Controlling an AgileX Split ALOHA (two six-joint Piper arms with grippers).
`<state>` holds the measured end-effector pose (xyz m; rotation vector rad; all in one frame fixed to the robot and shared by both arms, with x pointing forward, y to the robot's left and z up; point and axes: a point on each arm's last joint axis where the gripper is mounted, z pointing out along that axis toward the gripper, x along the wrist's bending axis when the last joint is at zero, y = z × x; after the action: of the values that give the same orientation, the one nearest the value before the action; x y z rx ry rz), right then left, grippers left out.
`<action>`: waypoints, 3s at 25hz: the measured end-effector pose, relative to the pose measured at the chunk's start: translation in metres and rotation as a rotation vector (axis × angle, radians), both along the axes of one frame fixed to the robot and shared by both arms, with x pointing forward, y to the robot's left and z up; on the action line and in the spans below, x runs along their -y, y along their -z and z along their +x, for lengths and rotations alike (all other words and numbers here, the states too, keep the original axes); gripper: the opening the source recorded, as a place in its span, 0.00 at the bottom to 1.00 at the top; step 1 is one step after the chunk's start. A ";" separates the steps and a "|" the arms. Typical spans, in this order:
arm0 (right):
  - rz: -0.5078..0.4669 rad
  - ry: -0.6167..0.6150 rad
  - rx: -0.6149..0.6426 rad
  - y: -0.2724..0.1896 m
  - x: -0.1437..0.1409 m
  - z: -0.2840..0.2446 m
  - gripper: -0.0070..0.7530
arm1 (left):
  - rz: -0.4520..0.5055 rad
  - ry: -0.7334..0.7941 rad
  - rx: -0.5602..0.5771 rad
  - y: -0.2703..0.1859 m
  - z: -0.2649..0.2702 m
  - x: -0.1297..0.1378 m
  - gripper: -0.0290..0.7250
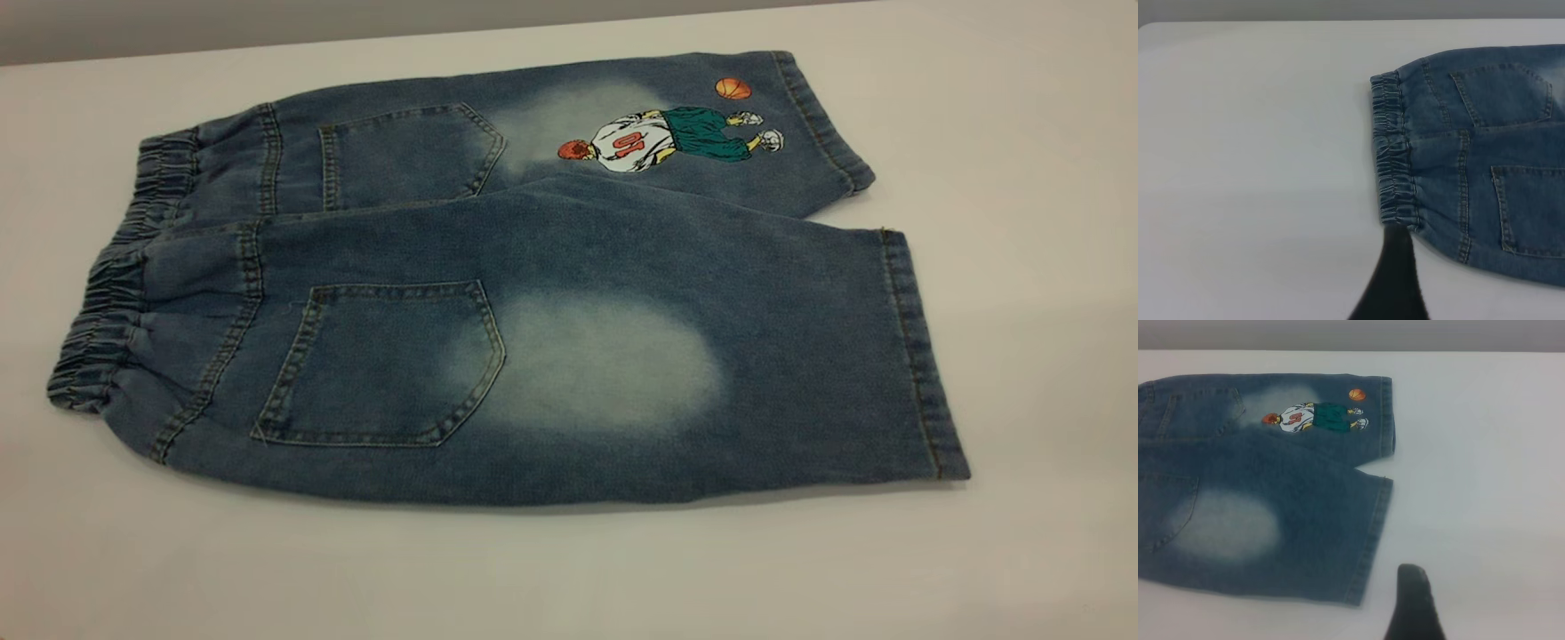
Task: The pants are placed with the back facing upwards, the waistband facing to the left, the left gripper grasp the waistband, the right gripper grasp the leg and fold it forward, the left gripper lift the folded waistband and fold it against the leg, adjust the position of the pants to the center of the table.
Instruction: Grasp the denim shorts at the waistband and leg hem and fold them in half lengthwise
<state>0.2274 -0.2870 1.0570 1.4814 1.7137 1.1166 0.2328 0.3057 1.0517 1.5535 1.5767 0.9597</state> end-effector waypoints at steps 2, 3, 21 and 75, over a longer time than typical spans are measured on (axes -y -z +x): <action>0.000 0.000 0.000 0.000 0.000 0.000 0.58 | 0.000 0.000 0.000 0.000 0.000 0.000 0.79; 0.000 0.000 0.000 0.000 0.000 0.000 0.58 | 0.000 0.000 0.000 0.000 0.000 0.000 0.79; -0.001 0.000 0.000 0.000 0.000 0.000 0.58 | 0.000 0.000 0.000 0.000 0.000 0.000 0.79; 0.169 -0.087 -0.461 0.020 -0.033 0.200 0.58 | -0.037 -0.150 -0.610 0.017 0.237 -0.011 0.73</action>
<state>0.4276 -0.2539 1.0374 1.8988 2.0457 1.0398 0.4695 0.3170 1.0346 1.8270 2.1349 0.5434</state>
